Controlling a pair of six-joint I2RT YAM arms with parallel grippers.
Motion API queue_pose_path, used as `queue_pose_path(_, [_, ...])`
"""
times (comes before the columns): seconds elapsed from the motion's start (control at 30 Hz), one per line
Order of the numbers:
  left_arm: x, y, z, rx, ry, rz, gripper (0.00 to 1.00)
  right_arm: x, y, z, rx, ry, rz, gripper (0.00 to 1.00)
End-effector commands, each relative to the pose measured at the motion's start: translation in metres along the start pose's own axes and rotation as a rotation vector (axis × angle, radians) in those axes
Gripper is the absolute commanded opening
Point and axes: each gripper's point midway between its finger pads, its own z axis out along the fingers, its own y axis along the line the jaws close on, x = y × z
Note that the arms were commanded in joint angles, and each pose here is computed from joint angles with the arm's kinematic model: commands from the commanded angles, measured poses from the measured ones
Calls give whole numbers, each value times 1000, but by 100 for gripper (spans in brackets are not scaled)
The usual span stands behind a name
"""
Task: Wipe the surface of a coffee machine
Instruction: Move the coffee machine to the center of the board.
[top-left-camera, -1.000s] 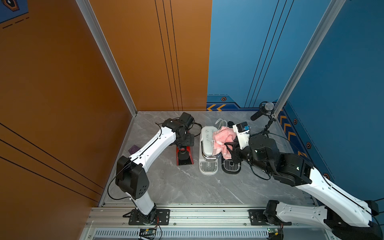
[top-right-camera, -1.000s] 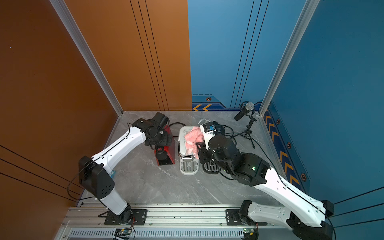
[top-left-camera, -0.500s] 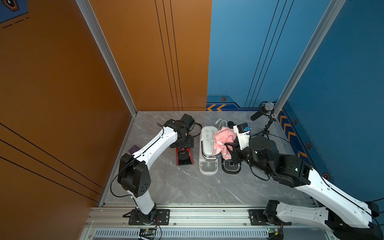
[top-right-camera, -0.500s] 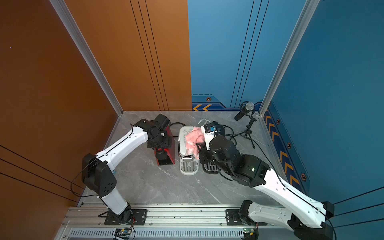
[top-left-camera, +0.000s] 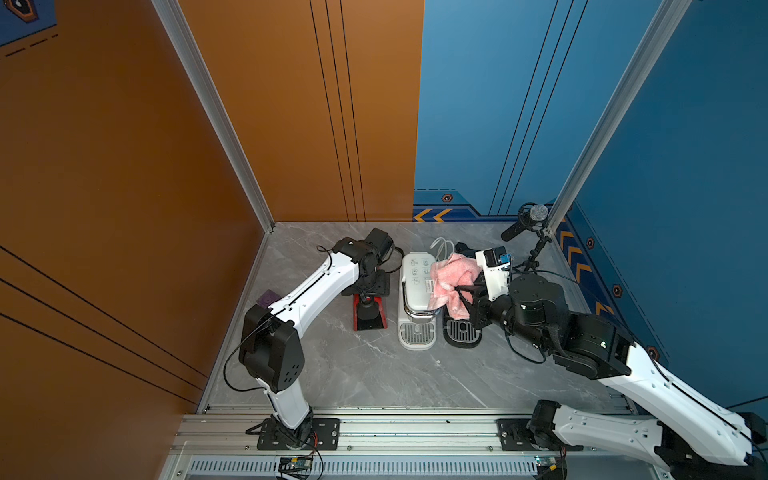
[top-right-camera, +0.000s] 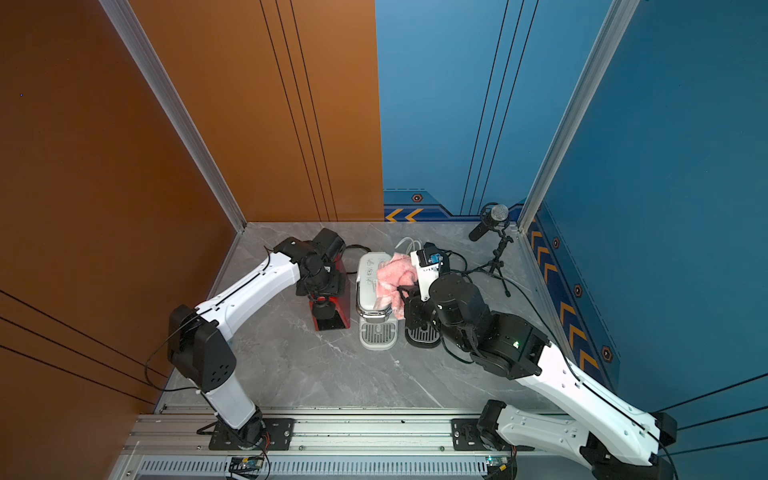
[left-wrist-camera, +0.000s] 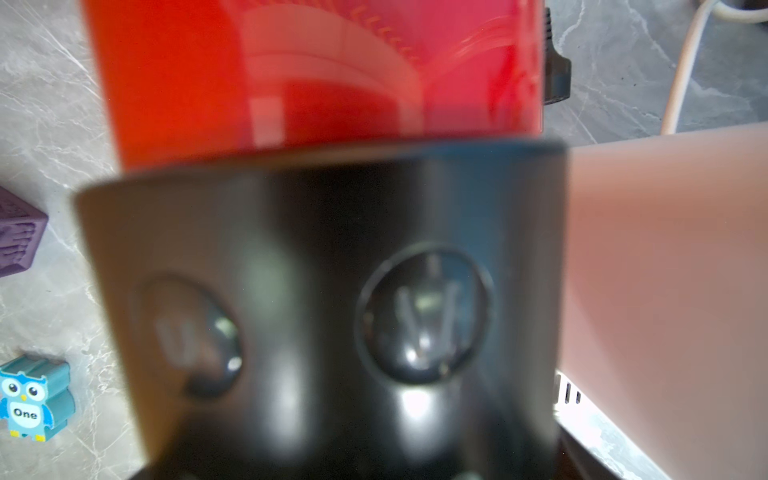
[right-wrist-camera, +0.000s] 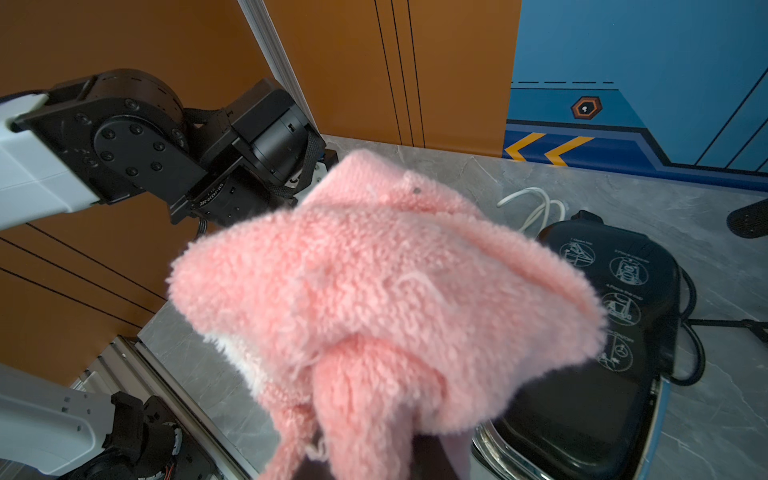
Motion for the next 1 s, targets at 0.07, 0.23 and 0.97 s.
queue_pose_path(0.07, [10, 30, -3, -126, 8, 48, 36, -4, 3, -2, -27, -27, 34, 11])
queue_pose_path(0.23, [13, 36, -10, -119, -2, 40, 30, -2, 4, -1, -33, -21, 38, 11])
queue_pose_path(0.97, [33, 89, -38, -182, -34, -16, 12, 4, 14, 5, -69, 0, 47, 10])
